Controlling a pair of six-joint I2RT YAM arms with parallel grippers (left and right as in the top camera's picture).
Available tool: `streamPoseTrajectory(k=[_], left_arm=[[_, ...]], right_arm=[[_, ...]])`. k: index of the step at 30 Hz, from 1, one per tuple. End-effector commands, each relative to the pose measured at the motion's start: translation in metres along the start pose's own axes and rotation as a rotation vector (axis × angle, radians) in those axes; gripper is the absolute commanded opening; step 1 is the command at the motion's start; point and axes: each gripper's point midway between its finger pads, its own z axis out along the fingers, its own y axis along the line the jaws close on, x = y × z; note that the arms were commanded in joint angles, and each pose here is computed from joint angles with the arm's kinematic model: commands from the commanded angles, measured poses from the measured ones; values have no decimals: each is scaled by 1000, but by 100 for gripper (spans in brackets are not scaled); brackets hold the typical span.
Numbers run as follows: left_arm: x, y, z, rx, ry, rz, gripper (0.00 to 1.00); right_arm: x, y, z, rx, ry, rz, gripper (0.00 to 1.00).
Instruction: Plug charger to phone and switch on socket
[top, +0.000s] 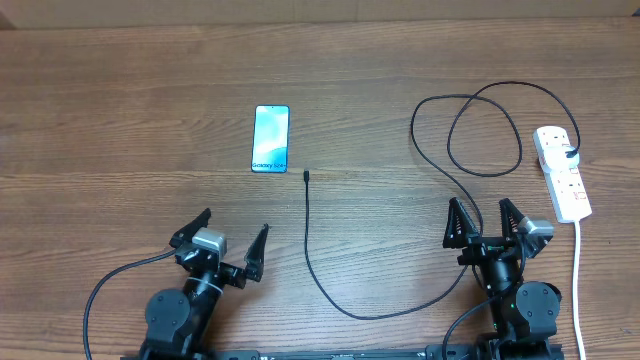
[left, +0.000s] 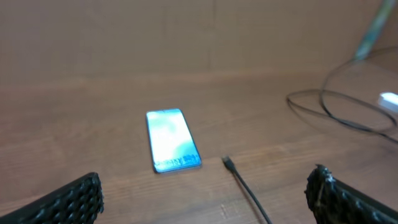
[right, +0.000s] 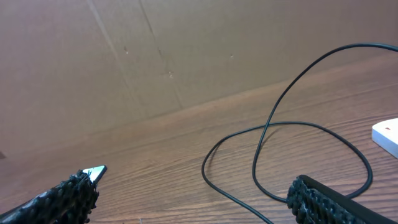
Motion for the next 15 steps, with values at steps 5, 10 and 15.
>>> streamPoseTrajectory(k=[5,10,15], left_arm=[[-116,-28,-57,68,-143,19,89],[-173,-35,-78,70,-192,28,72],[-211,-39,-75,78,-150,21,63]], right_arm=[[0,-1,0,2,-9,-5,100],[0,-1,0,2,-9,-5,100],[0,-1,0,2,-9,-5,100]])
